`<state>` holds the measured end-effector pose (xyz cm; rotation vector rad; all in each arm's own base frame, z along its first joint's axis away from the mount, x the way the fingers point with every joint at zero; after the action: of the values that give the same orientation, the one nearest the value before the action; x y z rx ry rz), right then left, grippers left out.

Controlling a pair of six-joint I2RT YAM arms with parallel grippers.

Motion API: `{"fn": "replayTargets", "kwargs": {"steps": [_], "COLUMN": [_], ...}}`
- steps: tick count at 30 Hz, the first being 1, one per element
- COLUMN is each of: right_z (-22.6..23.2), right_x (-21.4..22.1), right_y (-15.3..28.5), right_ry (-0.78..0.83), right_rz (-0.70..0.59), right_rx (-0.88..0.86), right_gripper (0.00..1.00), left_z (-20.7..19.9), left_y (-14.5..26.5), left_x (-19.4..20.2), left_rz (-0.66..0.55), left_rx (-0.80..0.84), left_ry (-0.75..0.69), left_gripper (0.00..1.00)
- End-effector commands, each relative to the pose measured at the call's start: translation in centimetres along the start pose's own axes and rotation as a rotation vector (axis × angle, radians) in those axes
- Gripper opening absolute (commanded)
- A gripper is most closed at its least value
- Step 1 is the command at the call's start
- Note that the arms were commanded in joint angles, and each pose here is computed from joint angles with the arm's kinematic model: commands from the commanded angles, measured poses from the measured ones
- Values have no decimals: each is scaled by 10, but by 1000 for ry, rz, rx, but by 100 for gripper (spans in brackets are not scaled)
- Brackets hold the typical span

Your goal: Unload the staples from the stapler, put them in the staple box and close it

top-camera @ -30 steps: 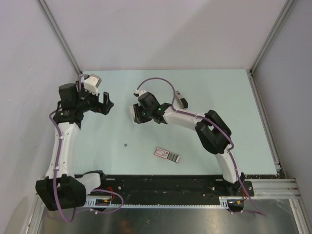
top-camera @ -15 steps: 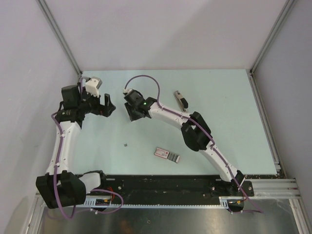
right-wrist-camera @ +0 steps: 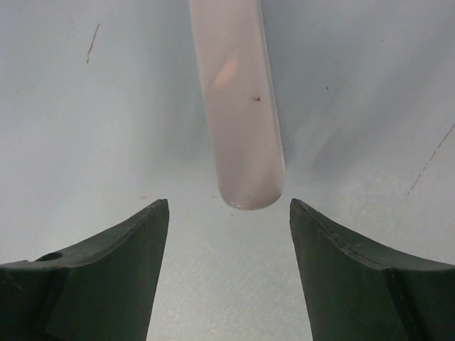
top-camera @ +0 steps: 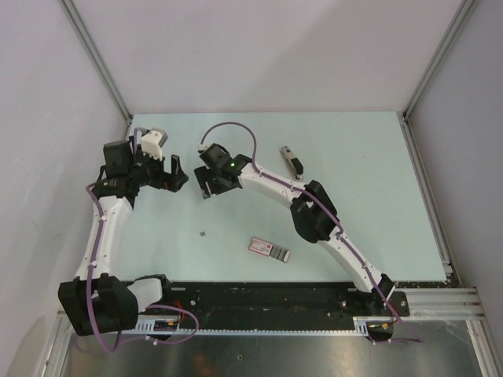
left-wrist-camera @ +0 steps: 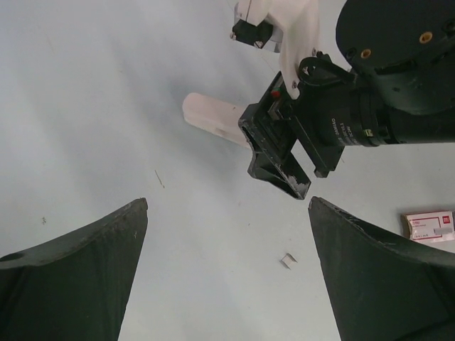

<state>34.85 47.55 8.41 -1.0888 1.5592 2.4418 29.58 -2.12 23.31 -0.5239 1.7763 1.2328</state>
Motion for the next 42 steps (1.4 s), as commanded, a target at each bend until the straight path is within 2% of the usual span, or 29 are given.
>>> {"fn": "replayTargets", "kwargs": {"steps": [1,3,5,9,13,16,18,22,25,35,42], "right_z": [9,0,-20,-79,-148,-182,-203,-231,-245,-254,-272], "right_x": [-35,-50,-65,-85,-81,-73,-63,-48,-37,-21,-7], "right_y": [37,60,84,131,151,159,159,160,156,128,105], "right_ry": [1,11,11,-26,-94,-121,-136,-163,-164,-156,-161], "right_rz": [-76,-124,-176,-261,-265,-234,-207,-191,-160,-103,-31], "right_rx": [-60,-29,19,149,370,439,434,412,420,381,401], "right_gripper": [77,91,97,99,99,99,96,84,81,74,58], "left_z": [-6,-7,-9,-18,-35,-46,-51,-60,-65,-72,-71], "left_y": [-3,-4,-5,-9,-13,-17,-21,-29,-33,-44,-42], "left_x": [2,3,1,-4,-12,-16,-17,-15,-10,4,9], "left_rz": [5,8,10,12,7,13,21,42,62,113,121], "left_rx": [9,7,5,13,45,63,72,93,102,121,101], "left_ry": [19,11,-1,-33,-75,-97,-108,-135,-152,-152,-165], "left_gripper": [99,100,99,99,99,100,99,97,96,100,99]}}
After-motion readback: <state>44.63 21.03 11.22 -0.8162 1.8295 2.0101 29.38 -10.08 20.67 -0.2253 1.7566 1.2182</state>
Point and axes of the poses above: each gripper's point midway between its finger pads, its own y axis back along the fingers, its own z axis along the line the jaws close on, x = y × z, the point moved 4 cm from there along y, back along the fingers
